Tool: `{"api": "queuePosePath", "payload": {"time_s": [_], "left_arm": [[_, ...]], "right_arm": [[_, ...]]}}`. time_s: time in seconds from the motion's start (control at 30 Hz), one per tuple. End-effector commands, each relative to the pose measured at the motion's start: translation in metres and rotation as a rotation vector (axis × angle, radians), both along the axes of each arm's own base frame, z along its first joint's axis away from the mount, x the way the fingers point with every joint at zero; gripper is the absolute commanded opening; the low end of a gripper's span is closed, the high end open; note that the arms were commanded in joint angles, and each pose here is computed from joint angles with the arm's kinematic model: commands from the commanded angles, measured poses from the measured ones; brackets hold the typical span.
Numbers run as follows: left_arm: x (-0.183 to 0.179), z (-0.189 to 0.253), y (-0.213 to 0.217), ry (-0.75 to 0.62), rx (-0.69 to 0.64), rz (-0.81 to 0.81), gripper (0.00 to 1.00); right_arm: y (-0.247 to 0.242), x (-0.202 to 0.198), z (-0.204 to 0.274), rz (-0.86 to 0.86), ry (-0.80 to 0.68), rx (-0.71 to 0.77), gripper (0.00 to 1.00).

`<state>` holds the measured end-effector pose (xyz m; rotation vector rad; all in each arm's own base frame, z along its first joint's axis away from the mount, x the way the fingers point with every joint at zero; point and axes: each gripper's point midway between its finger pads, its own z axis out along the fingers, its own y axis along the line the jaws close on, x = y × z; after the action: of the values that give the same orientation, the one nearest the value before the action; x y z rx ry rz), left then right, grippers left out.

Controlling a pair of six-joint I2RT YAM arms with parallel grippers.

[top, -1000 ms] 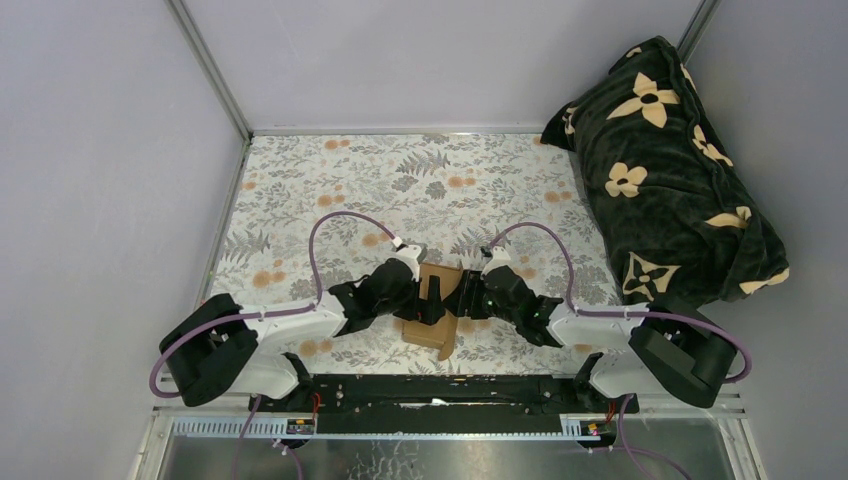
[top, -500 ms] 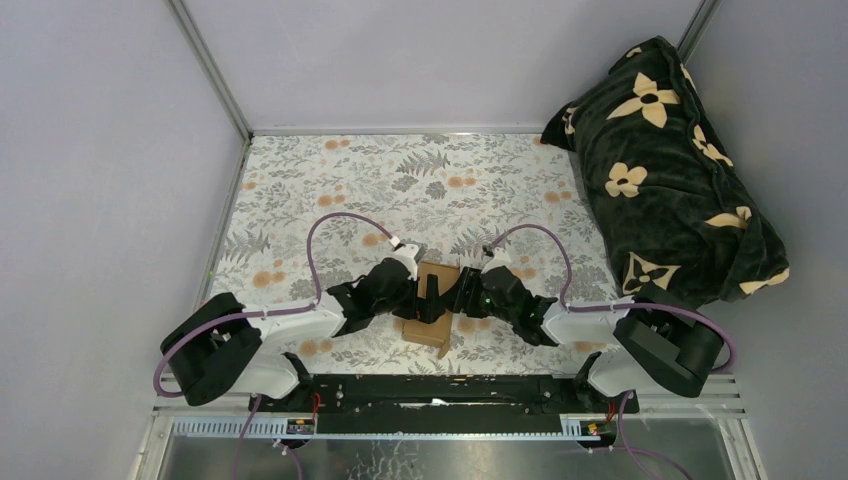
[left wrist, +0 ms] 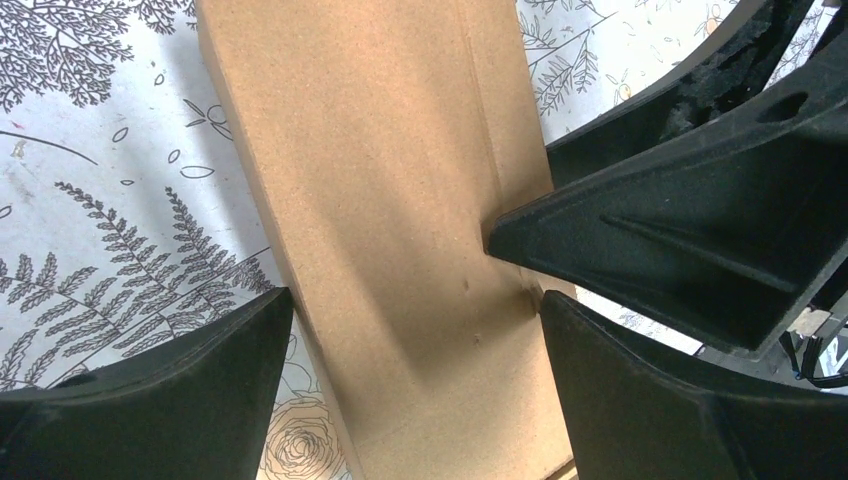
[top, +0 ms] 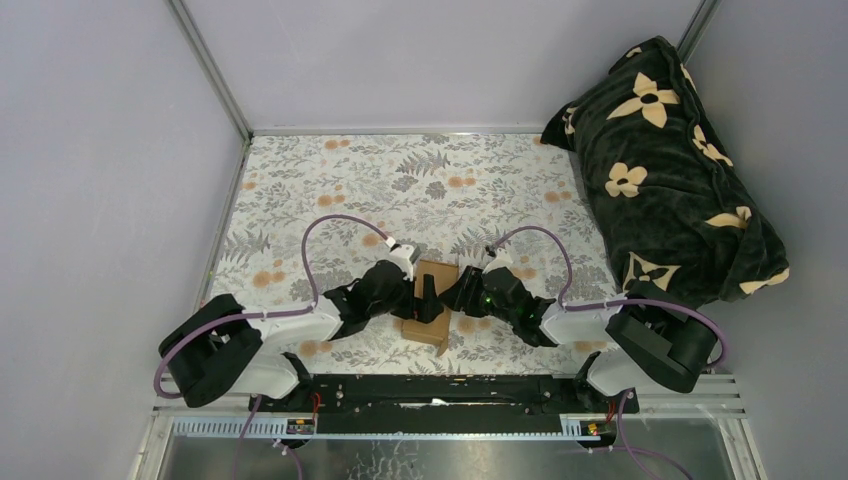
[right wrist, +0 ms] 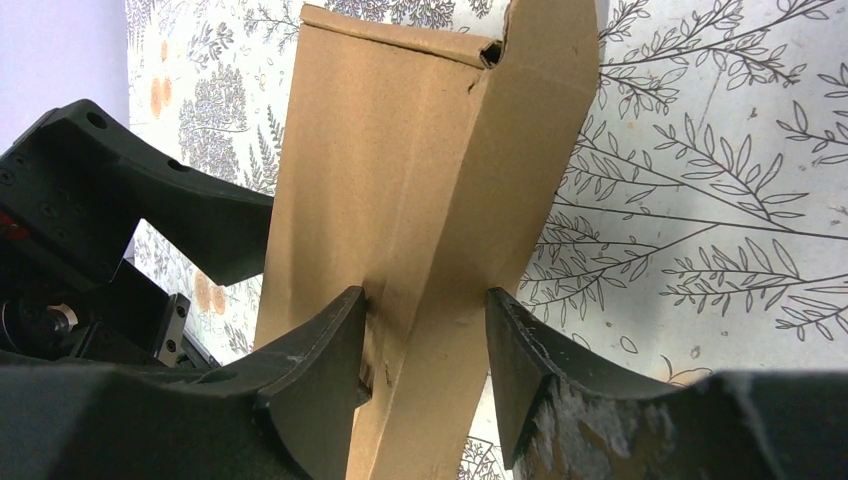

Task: Fold the paper box
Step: Close the paper box at the center of the board.

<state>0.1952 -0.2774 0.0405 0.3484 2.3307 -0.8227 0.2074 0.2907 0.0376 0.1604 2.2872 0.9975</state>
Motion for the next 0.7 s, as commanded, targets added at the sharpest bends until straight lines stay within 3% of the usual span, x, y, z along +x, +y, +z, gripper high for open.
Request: {"api": "queuePosePath", "payload": {"time_s": [0.0, 0.33, 0.57, 0.67], "left_arm": [[-0.018, 0.004, -0.009, 0.009, -0.051, -0.097, 0.99], [0.001, 0.004, 0.022, -0.046, 0.04, 0.055, 0.98], [0.012, 0.024, 0.035, -0.126, -0.013, 0.109, 0.98], [0.022, 0.026, 0.054, -0.139, 0.065, 0.203, 0.98]], "right_arm": [[0.005, -0.008, -0.009, 0.021, 0.043, -0.005, 0.49], [0.006, -0.008, -0.008, 0.032, 0.045, -0.019, 0.47], [0.009, -0.008, -0.006, 0.044, 0.042, -0.017, 0.47], [0.009, -0.008, -0.005, 0.045, 0.041, -0.019, 0.47]]}}
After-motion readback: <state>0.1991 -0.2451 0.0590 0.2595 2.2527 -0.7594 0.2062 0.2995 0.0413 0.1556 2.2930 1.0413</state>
